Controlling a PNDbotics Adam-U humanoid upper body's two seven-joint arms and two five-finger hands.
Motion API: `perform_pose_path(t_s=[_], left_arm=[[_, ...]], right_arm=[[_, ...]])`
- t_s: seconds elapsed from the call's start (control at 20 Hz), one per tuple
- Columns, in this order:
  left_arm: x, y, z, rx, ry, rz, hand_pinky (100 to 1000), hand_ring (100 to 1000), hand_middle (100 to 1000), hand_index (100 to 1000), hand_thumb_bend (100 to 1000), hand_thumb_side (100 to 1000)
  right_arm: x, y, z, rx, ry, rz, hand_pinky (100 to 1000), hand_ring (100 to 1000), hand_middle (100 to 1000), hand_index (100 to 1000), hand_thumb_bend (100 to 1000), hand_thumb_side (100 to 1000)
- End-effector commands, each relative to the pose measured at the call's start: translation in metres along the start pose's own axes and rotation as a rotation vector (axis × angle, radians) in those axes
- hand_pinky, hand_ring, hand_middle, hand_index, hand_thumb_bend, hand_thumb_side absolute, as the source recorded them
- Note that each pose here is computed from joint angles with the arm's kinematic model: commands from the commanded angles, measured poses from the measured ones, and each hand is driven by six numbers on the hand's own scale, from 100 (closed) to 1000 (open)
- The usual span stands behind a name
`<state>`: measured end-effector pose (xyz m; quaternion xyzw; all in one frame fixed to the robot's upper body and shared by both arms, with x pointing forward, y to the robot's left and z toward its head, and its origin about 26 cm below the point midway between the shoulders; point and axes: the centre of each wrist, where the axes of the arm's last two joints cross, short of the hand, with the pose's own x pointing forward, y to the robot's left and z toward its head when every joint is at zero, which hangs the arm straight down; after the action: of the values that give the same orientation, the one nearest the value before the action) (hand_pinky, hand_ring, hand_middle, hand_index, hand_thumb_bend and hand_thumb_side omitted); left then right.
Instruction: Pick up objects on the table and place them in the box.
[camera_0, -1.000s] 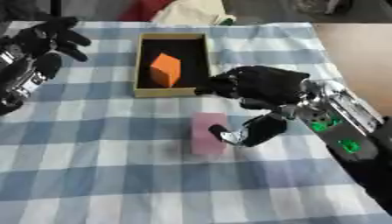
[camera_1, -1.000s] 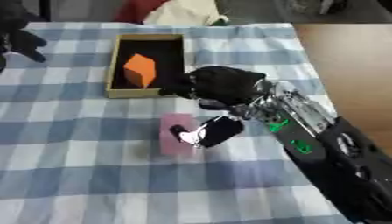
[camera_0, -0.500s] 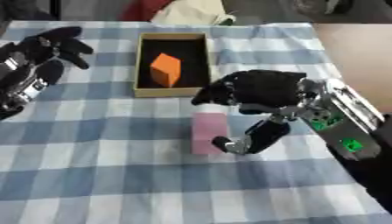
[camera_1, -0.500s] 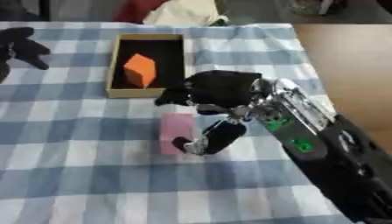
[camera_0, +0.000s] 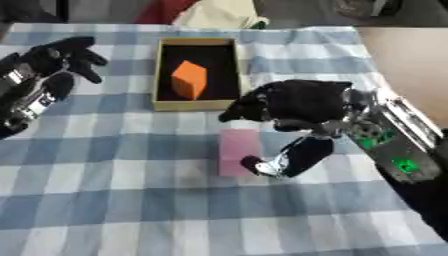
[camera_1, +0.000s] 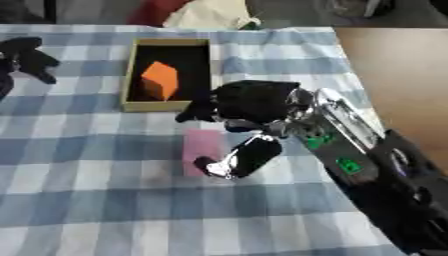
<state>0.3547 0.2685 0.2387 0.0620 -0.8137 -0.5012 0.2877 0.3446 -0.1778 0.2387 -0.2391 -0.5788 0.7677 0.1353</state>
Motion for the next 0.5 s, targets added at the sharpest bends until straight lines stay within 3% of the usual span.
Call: perform_pose_path(t_s=[0.05, 0.5], left_arm=[[0.003, 0.008, 0.001, -0.001, -0.003, -0.03, 895, 720, 795, 1000, 100, 972], [0.003, 0.008, 0.001, -0.009, -0.004, -0.034, 894, 720, 799, 1000, 100, 972]], right_arm=[[-0.006, 0.002, -0.001, 0.0, 0.029, -0.006, 854, 858, 851, 1000, 165, 867], [-0.011, 0.017, -0.012, 0.013, 0.046, -0.016, 853, 856, 845, 1000, 161, 878]])
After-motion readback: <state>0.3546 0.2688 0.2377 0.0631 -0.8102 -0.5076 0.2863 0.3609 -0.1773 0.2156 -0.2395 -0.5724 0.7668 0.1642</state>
